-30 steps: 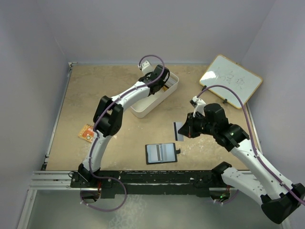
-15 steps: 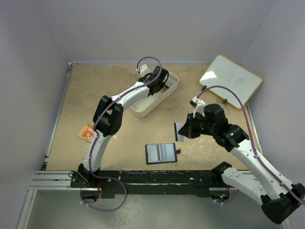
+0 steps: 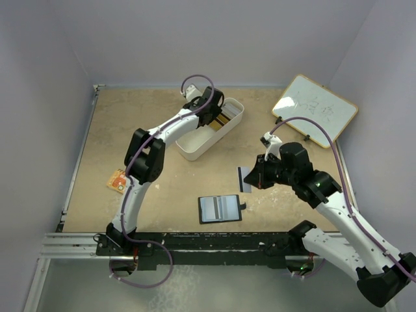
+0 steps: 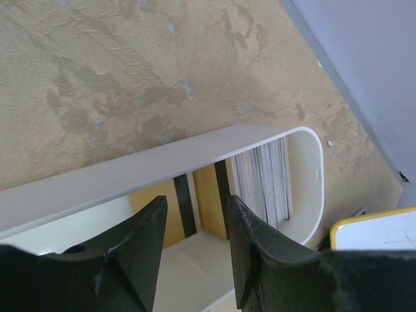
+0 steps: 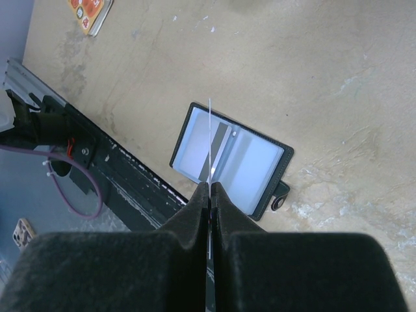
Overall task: Put the credit cards into the card holder
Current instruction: Place the credit card in the storage box.
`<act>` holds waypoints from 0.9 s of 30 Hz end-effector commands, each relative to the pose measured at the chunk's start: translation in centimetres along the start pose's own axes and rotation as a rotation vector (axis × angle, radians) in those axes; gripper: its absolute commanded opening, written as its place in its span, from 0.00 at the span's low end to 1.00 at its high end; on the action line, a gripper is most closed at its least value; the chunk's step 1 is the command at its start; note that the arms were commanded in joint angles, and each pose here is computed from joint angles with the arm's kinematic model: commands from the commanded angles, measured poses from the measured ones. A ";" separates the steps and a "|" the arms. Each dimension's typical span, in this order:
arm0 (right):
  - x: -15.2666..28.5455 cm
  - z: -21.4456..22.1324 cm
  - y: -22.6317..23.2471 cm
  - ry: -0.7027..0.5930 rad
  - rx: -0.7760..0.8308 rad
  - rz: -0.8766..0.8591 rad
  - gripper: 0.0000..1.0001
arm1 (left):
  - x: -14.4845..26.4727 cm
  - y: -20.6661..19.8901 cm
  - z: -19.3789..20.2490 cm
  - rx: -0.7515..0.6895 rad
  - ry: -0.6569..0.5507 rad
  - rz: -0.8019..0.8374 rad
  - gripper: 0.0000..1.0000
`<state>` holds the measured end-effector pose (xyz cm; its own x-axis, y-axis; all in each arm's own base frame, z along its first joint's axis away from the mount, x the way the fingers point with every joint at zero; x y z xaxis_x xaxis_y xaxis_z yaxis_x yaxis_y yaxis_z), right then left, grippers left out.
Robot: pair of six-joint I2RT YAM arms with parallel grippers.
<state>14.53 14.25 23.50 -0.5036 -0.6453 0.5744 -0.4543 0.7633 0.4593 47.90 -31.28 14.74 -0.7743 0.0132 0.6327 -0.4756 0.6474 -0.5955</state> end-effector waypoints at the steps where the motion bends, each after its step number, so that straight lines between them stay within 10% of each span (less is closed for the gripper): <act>1: 0.4 -0.8 0.3 -0.041 0.014 0.001 0.00 | 1.1 -2.6 -1.0 -0.004 0.013 0.123 0.41; 18: -1.5 1.6 0.0 0.044 -0.065 -0.067 0.00 | 11.3 0.6 -2.7 -0.314 0.100 0.236 0.54; 27: -1.2 1.1 1.9 -0.044 -0.140 -0.240 0.00 | 21.0 4.8 -0.5 -0.302 0.336 0.515 0.52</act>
<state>13.41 15.31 20.34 -0.4044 -0.7205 0.5633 -0.4185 0.6934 0.5866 33.68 -27.02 22.90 -0.7300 0.3789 0.5688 -0.0684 0.7875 -0.6125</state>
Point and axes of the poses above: each gripper's point midway between its finger pads, its own x axis back along the fingers, its own y axis along the line the jaws close on, z = x × y, the point moved 7 cm from there along x, back along the fingers, and after that the axes turned 2 degrees about x, right-handed, at the moved point
